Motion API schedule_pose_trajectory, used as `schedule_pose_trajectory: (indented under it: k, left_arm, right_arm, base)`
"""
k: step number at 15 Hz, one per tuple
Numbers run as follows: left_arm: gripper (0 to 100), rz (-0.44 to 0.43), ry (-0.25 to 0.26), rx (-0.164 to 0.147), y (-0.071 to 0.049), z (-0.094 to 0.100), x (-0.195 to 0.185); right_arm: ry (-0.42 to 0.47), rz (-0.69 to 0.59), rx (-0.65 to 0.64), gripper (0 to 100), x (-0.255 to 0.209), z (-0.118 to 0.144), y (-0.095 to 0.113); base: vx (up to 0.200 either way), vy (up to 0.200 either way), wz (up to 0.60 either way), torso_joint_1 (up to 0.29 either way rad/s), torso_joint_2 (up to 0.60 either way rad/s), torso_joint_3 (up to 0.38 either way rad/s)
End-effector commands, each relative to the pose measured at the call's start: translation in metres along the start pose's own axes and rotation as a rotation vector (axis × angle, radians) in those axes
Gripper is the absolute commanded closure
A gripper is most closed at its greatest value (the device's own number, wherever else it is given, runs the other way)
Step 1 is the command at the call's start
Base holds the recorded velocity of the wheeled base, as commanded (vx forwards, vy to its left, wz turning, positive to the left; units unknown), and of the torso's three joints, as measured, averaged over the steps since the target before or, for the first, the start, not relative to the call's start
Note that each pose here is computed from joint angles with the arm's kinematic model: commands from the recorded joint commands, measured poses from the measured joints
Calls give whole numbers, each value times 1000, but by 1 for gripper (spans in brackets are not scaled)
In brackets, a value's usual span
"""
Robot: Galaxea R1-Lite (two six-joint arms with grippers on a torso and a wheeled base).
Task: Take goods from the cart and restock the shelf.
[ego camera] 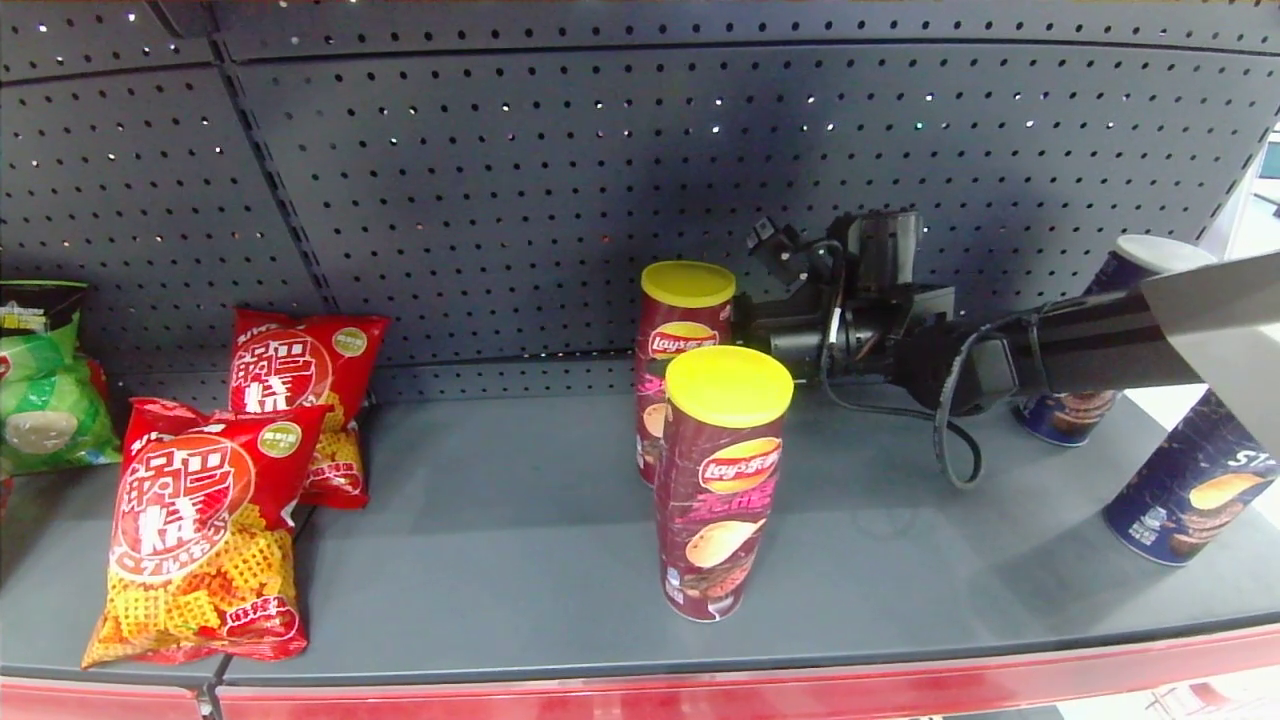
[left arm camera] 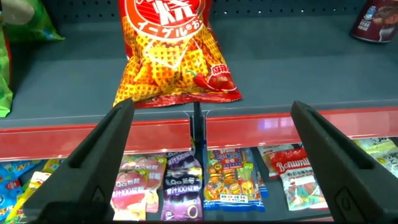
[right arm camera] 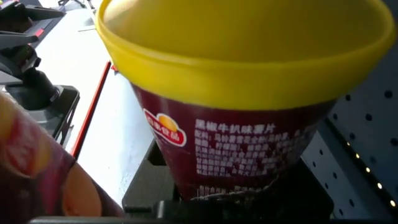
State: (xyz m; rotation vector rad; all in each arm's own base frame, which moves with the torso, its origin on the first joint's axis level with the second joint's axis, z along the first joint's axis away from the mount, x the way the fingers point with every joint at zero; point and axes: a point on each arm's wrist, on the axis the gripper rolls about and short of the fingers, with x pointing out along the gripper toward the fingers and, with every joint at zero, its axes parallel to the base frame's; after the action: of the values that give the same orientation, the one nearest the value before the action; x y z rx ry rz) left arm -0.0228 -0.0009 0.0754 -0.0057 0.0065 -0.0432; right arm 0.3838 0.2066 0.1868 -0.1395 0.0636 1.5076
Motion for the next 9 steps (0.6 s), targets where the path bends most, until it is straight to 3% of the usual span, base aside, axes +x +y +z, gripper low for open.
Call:
schedule_pose_trajectory:
  k: [1, 6, 7, 9]
  left_arm:
    - [0, 0, 0, -1, 0, 0, 0]
    - [0, 0, 0, -1, 0, 0, 0]
    - [0, 0, 0, -1, 0, 0, 0]
    - [0, 0, 0, -1, 0, 0, 0]
  right_arm:
    - [4, 1, 6, 100, 1, -3, -1]
    - [14, 6, 17, 100, 3, -11, -1]
    - [15, 5, 13, 0, 3, -11, -1]
    - [17, 4, 18, 0, 2, -13, -2]
  base:
    - [0, 0, 0, 0, 0, 0]
    - [0, 0, 0, 0, 0, 0]
    - [0, 0, 0, 0, 0, 0]
    - [0, 0, 0, 0, 0, 0]
